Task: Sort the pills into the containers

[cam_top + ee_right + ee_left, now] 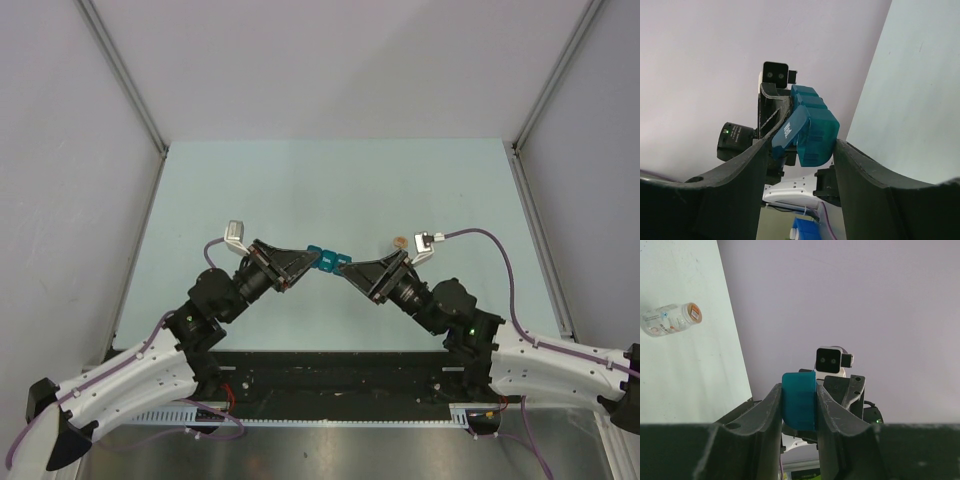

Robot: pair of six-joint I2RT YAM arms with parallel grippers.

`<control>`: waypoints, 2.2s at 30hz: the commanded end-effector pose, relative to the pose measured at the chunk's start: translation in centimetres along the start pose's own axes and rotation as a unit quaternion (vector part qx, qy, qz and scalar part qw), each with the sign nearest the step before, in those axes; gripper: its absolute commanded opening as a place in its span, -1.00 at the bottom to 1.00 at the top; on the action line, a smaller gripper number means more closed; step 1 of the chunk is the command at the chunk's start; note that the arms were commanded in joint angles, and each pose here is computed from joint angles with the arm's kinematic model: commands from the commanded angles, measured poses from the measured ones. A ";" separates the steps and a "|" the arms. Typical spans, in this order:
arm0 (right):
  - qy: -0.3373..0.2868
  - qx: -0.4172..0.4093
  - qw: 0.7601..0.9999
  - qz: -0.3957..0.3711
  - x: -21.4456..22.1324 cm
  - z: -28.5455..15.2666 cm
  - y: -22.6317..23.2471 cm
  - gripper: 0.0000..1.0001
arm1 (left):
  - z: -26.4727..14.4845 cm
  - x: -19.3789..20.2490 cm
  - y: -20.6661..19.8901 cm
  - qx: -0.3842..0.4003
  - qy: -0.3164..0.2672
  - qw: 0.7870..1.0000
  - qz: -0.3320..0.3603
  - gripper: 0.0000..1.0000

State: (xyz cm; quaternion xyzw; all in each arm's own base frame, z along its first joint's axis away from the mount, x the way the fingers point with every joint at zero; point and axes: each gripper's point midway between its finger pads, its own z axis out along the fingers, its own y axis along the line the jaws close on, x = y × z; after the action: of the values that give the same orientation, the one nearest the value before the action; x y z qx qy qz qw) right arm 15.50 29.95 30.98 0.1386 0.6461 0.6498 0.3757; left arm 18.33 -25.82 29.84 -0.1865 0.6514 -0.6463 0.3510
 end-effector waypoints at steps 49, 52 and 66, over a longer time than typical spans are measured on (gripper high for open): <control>-0.054 0.225 0.940 -0.250 -7.1 -9.1 -8.4 0.62 | 1.1 2.5 7.9 -0.043 0.091 0.956 0.276 -0.99; -0.059 0.238 0.936 -0.252 -7.3 -9.5 -9.0 0.61 | 1.9 3.0 9.6 -0.058 0.111 0.947 0.296 -0.99; -0.056 0.254 0.935 -0.243 -7.3 -10.5 -9.7 0.60 | 5.9 5.3 17.2 -0.088 0.195 0.932 0.292 -1.00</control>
State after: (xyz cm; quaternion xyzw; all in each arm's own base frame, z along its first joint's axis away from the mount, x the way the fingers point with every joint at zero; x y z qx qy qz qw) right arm 16.34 16.79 20.96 0.0842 0.7941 0.3354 0.4998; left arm 21.16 -30.02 10.68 0.0847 0.8198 -0.4385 0.3584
